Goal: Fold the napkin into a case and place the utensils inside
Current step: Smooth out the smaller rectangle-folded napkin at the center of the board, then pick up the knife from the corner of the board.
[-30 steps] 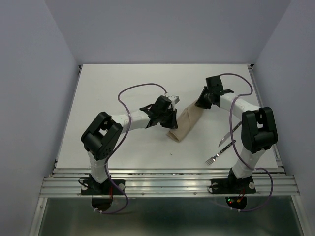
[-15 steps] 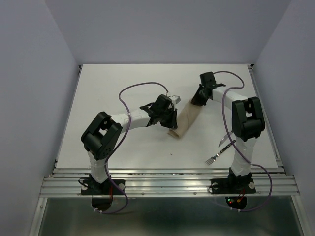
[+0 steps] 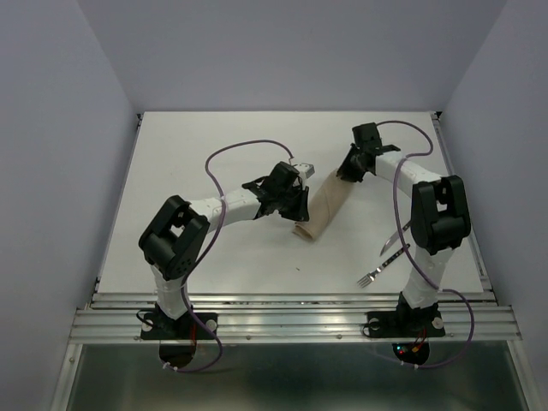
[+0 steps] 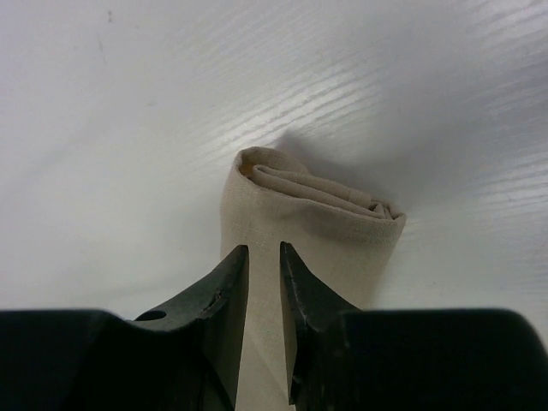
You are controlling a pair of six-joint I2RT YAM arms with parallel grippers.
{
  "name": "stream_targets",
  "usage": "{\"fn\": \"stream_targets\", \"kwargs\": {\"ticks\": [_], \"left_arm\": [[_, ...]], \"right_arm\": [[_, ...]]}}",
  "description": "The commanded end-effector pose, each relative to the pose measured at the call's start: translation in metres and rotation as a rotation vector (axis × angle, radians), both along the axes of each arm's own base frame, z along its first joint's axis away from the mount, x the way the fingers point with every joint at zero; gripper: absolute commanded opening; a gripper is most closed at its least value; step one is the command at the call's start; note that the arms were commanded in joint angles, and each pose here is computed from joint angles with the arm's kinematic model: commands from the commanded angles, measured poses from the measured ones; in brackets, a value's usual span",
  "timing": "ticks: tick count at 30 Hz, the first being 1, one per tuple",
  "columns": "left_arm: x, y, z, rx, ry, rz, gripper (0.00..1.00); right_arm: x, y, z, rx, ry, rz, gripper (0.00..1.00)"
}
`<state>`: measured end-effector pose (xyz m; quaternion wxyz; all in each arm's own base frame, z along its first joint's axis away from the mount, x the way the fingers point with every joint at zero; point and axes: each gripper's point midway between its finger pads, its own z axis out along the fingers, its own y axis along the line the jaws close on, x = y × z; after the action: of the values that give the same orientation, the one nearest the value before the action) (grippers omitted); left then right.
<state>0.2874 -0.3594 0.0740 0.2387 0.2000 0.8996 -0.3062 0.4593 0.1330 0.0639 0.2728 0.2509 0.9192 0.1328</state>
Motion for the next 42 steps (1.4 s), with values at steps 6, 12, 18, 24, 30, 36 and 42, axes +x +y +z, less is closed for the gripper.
{"fn": "stream_targets", "kwargs": {"ticks": [6, 12, 18, 24, 30, 36, 42], "left_arm": [[0.007, 0.011, -0.037, 0.057, 0.027, 0.028, 0.20], [0.015, 0.008, -0.037, 0.045, 0.010, 0.038, 0.19], [0.023, 0.007, -0.020, 0.027, -0.019, 0.055, 0.19], [0.021, 0.007, 0.030, -0.058, -0.074, 0.082, 0.20], [0.002, 0.004, 0.064, -0.132, -0.092, 0.077, 0.25], [-0.009, 0.003, 0.029, -0.073, -0.039, 0.073, 0.24], [-0.004, -0.001, -0.013, -0.020, 0.006, 0.062, 0.22]], "right_arm": [[0.014, 0.013, -0.009, -0.008, -0.010, 0.037, 0.27], [0.010, 0.004, -0.041, -0.056, 0.056, 0.017, 0.26], [0.014, 0.005, 0.028, -0.037, -0.097, 0.044, 0.27], [-0.020, -0.007, 0.089, -0.031, -0.222, 0.045, 0.30], [-0.068, -0.028, 0.098, -0.081, -0.234, 0.038, 0.35], [-0.101, -0.024, 0.062, -0.061, -0.125, 0.100, 0.33], [-0.128, -0.052, 0.039, -0.175, -0.050, 0.043, 0.36]]}}
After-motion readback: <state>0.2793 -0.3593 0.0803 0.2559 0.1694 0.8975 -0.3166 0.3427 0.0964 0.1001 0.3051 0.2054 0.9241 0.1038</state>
